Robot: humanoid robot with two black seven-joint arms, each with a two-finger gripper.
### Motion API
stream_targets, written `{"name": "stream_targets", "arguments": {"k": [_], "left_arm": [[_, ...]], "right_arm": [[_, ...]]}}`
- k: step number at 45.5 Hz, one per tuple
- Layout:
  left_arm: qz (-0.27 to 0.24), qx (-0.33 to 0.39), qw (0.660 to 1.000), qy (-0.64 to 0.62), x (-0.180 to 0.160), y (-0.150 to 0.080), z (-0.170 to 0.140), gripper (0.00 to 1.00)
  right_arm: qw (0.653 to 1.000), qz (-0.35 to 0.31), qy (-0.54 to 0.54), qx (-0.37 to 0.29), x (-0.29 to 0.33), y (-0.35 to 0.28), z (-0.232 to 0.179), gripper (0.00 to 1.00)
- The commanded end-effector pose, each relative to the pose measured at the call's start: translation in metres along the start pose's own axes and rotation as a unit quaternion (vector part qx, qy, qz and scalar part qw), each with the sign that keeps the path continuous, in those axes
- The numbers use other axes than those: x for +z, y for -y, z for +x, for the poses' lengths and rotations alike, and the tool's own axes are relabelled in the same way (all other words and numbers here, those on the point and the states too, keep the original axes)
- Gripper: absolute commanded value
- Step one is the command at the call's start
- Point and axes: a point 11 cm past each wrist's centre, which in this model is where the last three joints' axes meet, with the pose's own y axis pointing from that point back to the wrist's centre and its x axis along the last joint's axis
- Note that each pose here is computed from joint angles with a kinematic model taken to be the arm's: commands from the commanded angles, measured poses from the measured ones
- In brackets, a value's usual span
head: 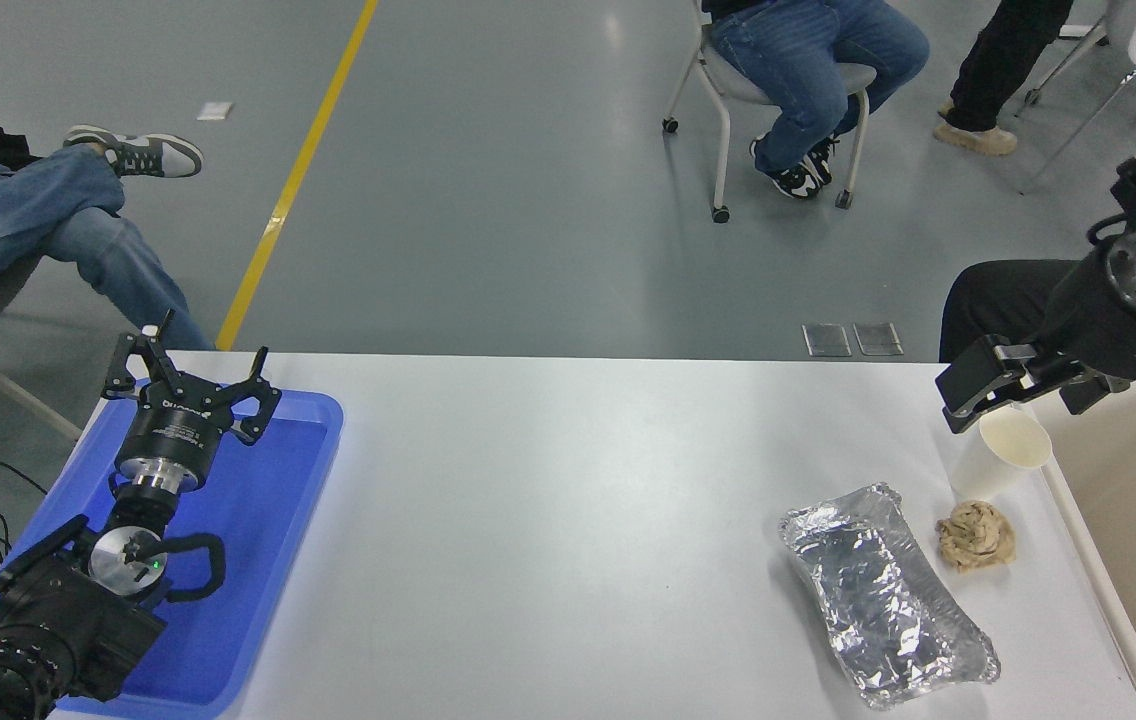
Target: Pick up paper cup place in dustbin
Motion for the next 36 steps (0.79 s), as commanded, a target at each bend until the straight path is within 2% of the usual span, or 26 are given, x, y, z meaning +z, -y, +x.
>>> {"name": "stream_targets", "arguments": {"k": [1, 6, 17, 36], "left_arm": [[0.0, -0.001, 1.0, 0.0, 0.0, 0.001, -0.001, 1.0], [0.0, -0.001, 1.0, -0.001, 0.0, 0.001, -0.001, 1.0], [-0.001, 0.001, 1.0, 0.001, 0.001, 0.0, 0.0, 1.0], [0.0, -0.002, 1.0, 0.0, 0.0, 0.001, -0.001, 1.0]], "right_arm": [[0.999, 0.022, 0.033, 0.006, -0.03, -0.013, 0.005, 1.0], [0.997, 0.063, 0.052, 0.013, -0.063, -0.015, 0.013, 1.0], [0.998, 0.053, 0.029, 0.021, -0.081, -0.011, 0.018, 1.0], [0.994, 0.068, 0.066, 0.054, -0.048, -0.01, 0.027, 1.0]]}}
